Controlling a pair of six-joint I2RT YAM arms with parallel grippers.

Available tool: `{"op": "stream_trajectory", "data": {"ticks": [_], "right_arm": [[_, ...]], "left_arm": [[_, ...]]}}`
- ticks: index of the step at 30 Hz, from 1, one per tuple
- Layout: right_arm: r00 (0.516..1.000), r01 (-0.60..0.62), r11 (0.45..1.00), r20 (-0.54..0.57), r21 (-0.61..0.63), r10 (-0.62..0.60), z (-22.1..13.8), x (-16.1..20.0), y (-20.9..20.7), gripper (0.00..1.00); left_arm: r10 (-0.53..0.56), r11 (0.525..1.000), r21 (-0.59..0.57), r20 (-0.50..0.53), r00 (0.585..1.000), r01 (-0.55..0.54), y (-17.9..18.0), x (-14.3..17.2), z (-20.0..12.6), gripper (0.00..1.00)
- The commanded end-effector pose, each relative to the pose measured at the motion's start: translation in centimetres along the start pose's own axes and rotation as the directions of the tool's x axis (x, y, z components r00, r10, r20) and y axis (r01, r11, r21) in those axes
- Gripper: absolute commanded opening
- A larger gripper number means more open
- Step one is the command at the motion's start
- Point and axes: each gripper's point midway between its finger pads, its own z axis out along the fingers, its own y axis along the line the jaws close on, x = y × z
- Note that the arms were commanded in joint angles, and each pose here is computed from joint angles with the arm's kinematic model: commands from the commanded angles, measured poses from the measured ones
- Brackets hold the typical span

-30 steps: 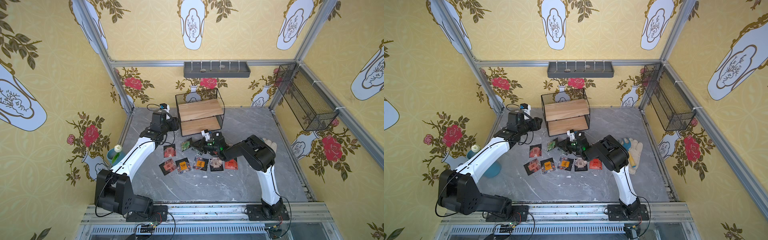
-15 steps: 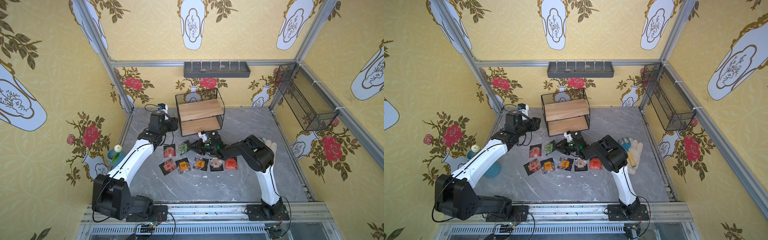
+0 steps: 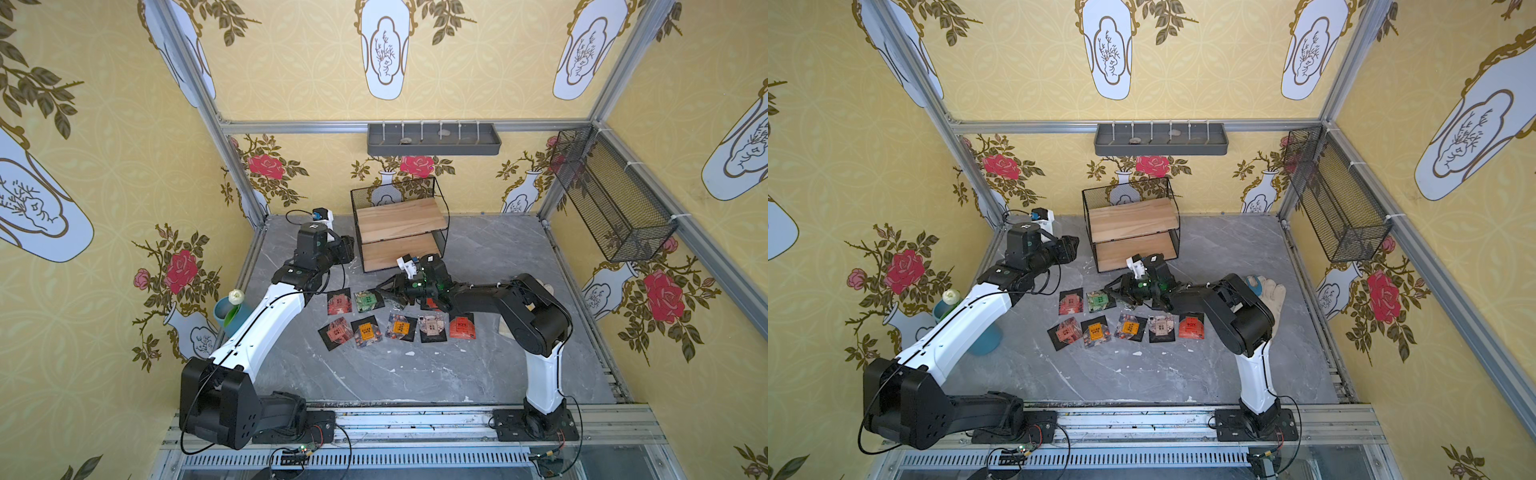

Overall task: Remove the tea bags from the shelf
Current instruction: Place the tea bag at the center of the board, then reset both arms

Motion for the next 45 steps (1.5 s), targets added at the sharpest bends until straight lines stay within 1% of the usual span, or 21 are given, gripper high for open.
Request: {"op": "stream_trajectory", "data": {"ticks": [1,6,7,8,9,10,12,16,20,21,23,27,31,33,35,36,38,40,42,44,45], "right_arm": [[0.997,0.078,0.997,-0.008,-0.010,-0.078,-0.8,0.1,1.2,0.42],[0.962,0.256,0.961,0.068,0.104,-0.264,-4.4,-1.2,2.9,0.51],[0.948,0.288,0.946,0.091,0.151,-0.304,-5.6,-1.6,3.0,0.53],[0.931,0.317,0.926,0.119,0.204,-0.345,-6.9,-2.1,3.0,0.57],[0.917,0.331,0.912,0.146,0.240,-0.371,-8.2,-2.4,3.2,0.59],[0.900,0.338,0.900,0.184,0.277,-0.395,-9.8,-3.1,3.3,0.69],[0.870,0.333,0.875,0.243,0.352,-0.430,-12.7,-4.1,3.0,0.98],[0.776,0.316,0.776,0.322,0.546,-0.543,-18.7,-5.8,2.6,0.98],[0.663,0.185,0.642,0.388,0.744,-0.640,-25.5,-7.7,0.7,0.98],[0.634,0.134,0.594,0.392,0.793,-0.667,-27.6,-8.2,-0.2,0.97],[0.598,-0.023,0.537,0.442,0.843,-0.668,-31.8,-8.9,-2.3,0.97],[0.540,-0.274,0.428,0.506,0.861,-0.672,-38.9,-8.3,-7.4,0.98],[0.571,-0.390,0.299,0.484,0.871,-0.664,-42.1,-6.2,-12.5,0.97],[0.596,-0.410,0.257,0.470,0.875,-0.650,-42.6,-5.2,-14.5,0.98],[0.599,-0.457,0.207,0.471,0.865,-0.648,-43.8,-4.0,-16.3,0.98],[0.592,-0.474,0.194,0.474,0.859,-0.652,-44.3,-3.6,-17.0,0.98],[0.570,-0.490,0.197,0.483,0.849,-0.665,-44.7,-3.3,-17.6,0.97],[0.499,-0.492,0.244,0.500,0.836,-0.708,-45.0,-3.6,-17.2,0.98],[0.477,-0.454,0.262,0.480,0.852,-0.736,-44.9,-4.0,-16.8,0.98],[0.464,-0.455,0.218,0.439,0.864,-0.769,-45.7,-4.5,-16.7,0.98],[0.430,-0.427,0.227,0.417,0.875,-0.801,-45.6,-4.8,-16.1,0.97]], "left_arm": [[-0.007,1.000,0.002,-0.003,1.000,0.007,0.1,0.4,-0.2,0.61],[-0.016,1.000,0.016,-0.050,0.999,0.017,0.1,2.1,-1.1,0.67],[-0.020,1.000,0.016,-0.069,0.997,0.021,0.3,2.8,-1.3,0.76],[-0.023,1.000,0.012,-0.082,0.996,0.024,0.4,3.4,-1.6,1.00],[-0.030,1.000,0.004,-0.093,0.995,0.031,0.7,3.9,-1.9,1.00],[-0.033,0.999,-0.005,-0.103,0.994,0.033,1.0,4.4,-2.2,1.00],[-0.044,0.999,-0.021,-0.111,0.993,0.041,1.4,5.2,-2.9,1.00],[-0.042,0.998,-0.059,-0.125,0.991,0.035,2.3,6.6,-4.1,1.00],[-0.026,0.989,-0.148,-0.132,0.991,0.007,4.3,7.8,-4.3,1.00],[-0.013,0.983,-0.184,-0.113,0.994,-0.008,5.1,8.0,-4.3,1.00],[0.045,0.970,-0.238,-0.060,0.997,-0.058,6.5,7.9,-4.5,1.00],[0.173,0.911,-0.378,-0.019,0.985,-0.168,10.1,8.0,-4.9,1.00],[0.209,0.832,-0.526,0.006,0.978,-0.175,14.7,8.3,-5.3,1.00],[0.227,0.809,-0.559,0.016,0.974,-0.179,16.3,8.6,-5.1,1.00],[0.230,0.786,-0.594,0.022,0.973,-0.173,18.2,9.5,-4.8,1.00],[0.210,0.781,-0.606,0.030,0.977,-0.150,19.1,10.0,-4.7,1.00],[0.207,0.803,-0.583,0.078,0.975,-0.124,19.5,10.6,-4.0,1.00],[0.245,0.790,-0.596,0.091,0.965,-0.144,20.0,10.5,-3.6,0.99],[0.279,0.793,-0.586,0.111,0.954,-0.164,19.6,10.0,-3.7,1.00],[0.264,0.802,-0.584,0.164,0.950,-0.122,20.0,10.3,-4.2,1.00],[0.303,0.823,-0.552,0.226,0.926,-0.134,19.3,10.7,-4.6,1.00]]}}
